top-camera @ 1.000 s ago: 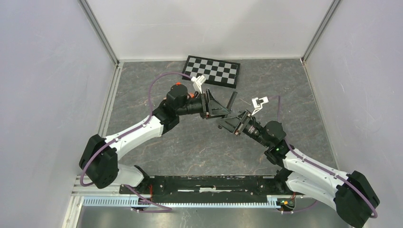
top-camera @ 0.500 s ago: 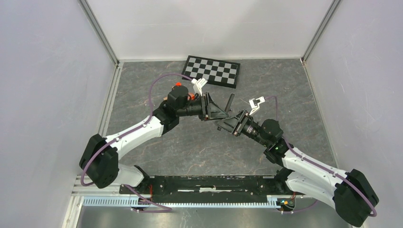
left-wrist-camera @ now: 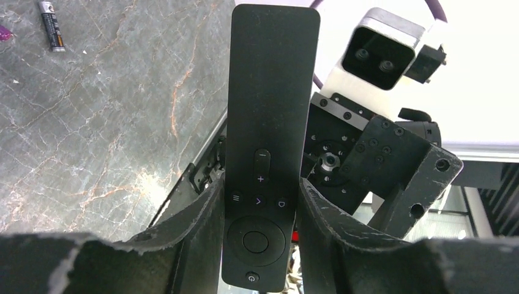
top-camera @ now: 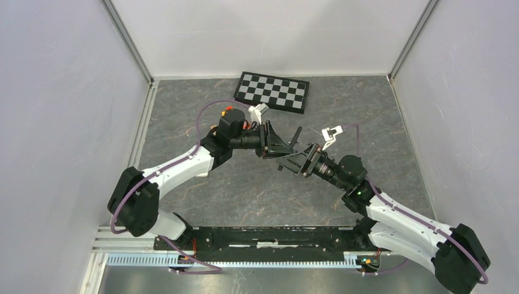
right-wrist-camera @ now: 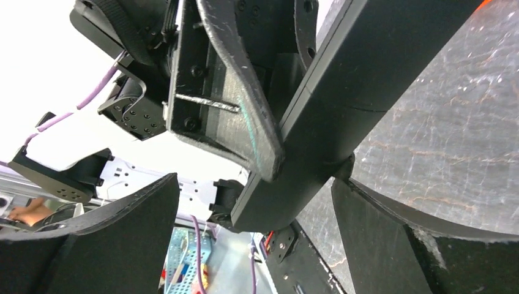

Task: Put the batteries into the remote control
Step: Adjust the remote control.

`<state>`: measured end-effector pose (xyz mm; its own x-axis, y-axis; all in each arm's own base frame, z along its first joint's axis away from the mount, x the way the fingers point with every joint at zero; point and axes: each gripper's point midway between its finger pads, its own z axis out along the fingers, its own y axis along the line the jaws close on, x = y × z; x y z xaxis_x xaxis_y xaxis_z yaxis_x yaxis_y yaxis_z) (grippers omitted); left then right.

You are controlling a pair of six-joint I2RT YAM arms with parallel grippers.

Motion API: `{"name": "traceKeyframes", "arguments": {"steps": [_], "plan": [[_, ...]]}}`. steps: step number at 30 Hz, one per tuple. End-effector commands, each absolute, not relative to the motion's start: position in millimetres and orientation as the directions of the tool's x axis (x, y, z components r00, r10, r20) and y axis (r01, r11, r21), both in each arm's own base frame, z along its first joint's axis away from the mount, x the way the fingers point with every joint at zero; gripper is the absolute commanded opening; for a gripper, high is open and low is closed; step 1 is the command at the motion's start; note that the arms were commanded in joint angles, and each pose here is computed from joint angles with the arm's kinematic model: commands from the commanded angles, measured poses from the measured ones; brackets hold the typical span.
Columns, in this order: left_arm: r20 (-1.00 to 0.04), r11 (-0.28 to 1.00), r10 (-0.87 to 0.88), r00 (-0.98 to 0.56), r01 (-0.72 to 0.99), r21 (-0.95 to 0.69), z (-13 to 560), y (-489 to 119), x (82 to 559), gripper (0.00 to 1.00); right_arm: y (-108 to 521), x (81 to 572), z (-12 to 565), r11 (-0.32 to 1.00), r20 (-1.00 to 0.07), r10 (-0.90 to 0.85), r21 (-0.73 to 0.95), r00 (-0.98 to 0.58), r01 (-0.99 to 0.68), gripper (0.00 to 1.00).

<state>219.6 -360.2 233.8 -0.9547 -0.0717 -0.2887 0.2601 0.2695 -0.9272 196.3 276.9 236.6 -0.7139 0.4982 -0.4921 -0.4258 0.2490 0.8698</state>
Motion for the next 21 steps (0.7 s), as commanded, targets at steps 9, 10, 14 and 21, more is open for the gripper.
{"name": "traceKeyframes", "arguments": {"steps": [9,10,14,21], "plan": [[-0.278,0.133,-0.046,-0.959,0.270,-0.954,266,-328,219,0.34,236,228,273,0.449,-0.636,0.609,0.769,-0.473,-0.455,0.98],[-0.287,0.124,-0.038,-0.957,0.280,-0.952,267,-324,216,0.34,232,231,278,0.461,-0.637,0.621,0.768,-0.456,-0.445,0.98],[-0.337,0.087,-0.005,-0.941,0.336,-0.938,276,-316,205,0.34,225,247,291,0.510,-0.648,0.645,0.760,-0.406,-0.403,0.98],[-0.397,0.010,0.072,-0.915,0.398,-0.917,296,-306,180,0.34,237,253,345,0.598,-0.889,0.425,0.415,-0.168,-0.685,0.98]]}}
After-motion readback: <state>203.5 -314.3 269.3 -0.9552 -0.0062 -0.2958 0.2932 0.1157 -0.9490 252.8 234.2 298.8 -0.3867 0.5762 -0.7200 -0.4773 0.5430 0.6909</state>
